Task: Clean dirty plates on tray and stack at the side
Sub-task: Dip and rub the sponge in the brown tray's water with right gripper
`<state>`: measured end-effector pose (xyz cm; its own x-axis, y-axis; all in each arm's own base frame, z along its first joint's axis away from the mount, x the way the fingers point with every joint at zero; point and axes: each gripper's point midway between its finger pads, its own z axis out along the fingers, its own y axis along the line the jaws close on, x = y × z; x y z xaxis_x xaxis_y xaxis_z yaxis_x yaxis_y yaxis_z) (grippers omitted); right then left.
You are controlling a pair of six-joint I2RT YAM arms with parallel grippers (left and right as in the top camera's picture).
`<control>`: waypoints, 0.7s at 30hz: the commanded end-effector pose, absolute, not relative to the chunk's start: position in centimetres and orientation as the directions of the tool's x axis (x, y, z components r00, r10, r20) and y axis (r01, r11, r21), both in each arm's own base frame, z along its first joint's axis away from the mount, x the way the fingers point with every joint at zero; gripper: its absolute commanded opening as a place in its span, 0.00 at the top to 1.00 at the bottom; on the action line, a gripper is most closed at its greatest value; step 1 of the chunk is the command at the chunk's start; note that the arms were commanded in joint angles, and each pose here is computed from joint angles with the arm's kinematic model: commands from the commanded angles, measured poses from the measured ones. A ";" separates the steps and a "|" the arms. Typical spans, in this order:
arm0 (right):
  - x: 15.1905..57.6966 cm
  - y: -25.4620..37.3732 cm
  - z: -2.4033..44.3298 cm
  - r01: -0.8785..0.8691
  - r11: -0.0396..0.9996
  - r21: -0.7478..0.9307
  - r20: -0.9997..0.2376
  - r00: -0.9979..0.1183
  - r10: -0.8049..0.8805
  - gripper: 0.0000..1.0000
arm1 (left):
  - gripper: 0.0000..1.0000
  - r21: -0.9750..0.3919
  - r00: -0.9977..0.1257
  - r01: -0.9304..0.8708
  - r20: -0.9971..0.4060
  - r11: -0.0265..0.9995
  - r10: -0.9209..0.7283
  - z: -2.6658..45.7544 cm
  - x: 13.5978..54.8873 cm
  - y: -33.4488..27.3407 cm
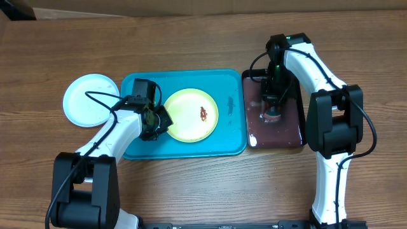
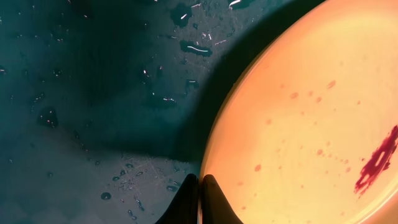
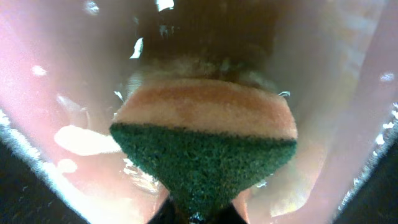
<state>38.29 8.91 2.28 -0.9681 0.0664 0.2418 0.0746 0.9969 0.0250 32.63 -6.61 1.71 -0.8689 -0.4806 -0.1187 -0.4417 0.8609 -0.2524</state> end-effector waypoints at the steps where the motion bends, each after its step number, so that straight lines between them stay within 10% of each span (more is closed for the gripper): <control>1: 40.1 9.5 5.6 0.069 0.996 0.053 0.158 -0.986 0.060 0.96 | 0.95 -0.253 -0.865 -0.439 -0.140 0.862 -0.481 2.1 33.4 -6.4; 21: 39.9 9.2 10.3 0.023 0.998 0.053 0.106 -0.994 0.017 0.96 | 0.96 -0.243 -0.860 -0.436 -0.169 0.867 -0.481 2.2 33.9 -6.0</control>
